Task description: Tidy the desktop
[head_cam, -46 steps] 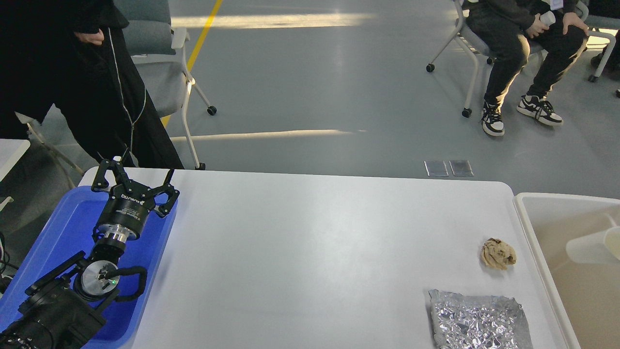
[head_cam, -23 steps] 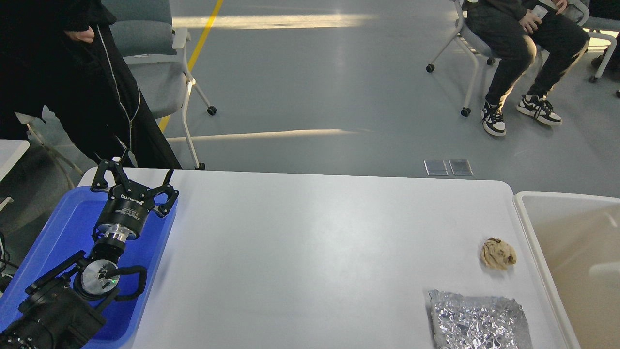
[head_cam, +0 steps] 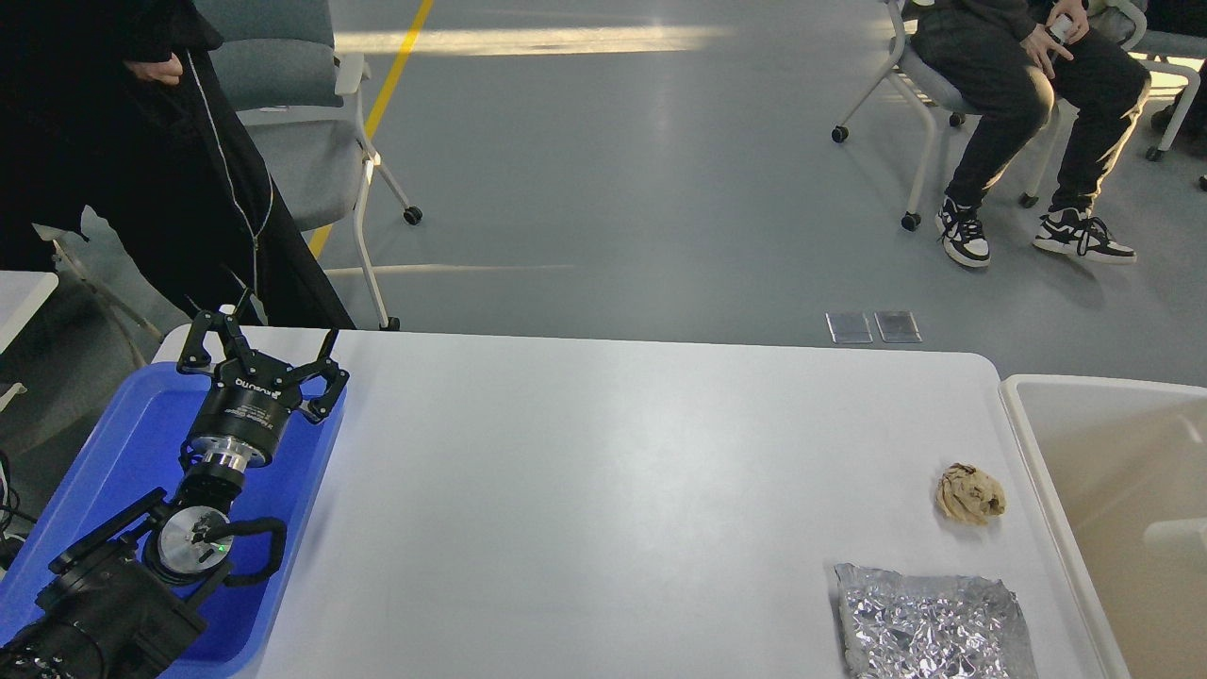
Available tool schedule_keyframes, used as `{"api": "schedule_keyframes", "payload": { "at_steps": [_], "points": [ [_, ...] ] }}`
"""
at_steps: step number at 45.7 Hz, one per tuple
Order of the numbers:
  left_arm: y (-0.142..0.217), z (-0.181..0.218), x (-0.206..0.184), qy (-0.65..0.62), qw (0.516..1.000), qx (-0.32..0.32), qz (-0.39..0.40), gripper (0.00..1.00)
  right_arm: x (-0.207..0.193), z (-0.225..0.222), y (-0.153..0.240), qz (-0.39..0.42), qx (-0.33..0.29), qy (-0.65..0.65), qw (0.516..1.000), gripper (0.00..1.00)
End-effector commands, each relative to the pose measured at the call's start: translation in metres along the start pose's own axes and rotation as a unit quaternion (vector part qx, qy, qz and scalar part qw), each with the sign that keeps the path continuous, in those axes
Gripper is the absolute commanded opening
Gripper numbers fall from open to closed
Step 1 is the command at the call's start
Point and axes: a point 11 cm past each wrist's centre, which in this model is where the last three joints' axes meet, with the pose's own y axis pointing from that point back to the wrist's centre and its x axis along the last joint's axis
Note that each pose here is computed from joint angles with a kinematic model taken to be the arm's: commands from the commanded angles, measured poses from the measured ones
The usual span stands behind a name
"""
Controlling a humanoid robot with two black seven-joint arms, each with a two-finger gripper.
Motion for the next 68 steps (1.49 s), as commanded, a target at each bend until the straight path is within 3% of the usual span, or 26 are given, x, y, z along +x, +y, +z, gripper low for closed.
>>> {"api": "schedule_keyframes", "payload": {
  "at_steps": [1,18,23,24,26,27,61,68],
  "points": [
    [0.0,0.0,0.0,0.0,1.0,0.0,0.0,1.0,0.001,-0.015,-0.003,-0.007,0.01,-0.014,1.0,0.0],
    [0.0,0.0,0.0,0.0,1.0,0.0,0.0,1.0,-0.002,-0.018,-0.004,-0.008,0.012,-0.015,1.0,0.0],
    [0.0,0.0,0.0,0.0,1.0,0.0,0.0,1.0,0.003,-0.017,-0.004,0.0,0.011,-0.011,1.0,0.38],
    [0.0,0.0,0.0,0.0,1.0,0.0,0.0,1.0,0.004,-0.017,-0.004,0.002,0.011,-0.01,1.0,0.51],
    [0.0,-0.001,0.0,0.0,1.0,0.0,0.0,1.0,0.006,-0.017,-0.004,0.004,0.012,-0.007,1.0,0.92],
    [0.0,0.0,0.0,0.0,1.0,0.0,0.0,1.0,0.007,-0.016,-0.004,0.004,0.011,-0.004,1.0,1.0],
    [0.0,0.0,0.0,0.0,1.0,0.001,0.0,1.0,-0.04,-0.026,0.0,-0.055,0.019,-0.02,0.998,1.0],
    [0.0,0.0,0.0,0.0,1.0,0.001,0.0,1.0,-0.028,-0.029,-0.002,-0.072,0.02,-0.084,0.994,1.0]
  ]
}}
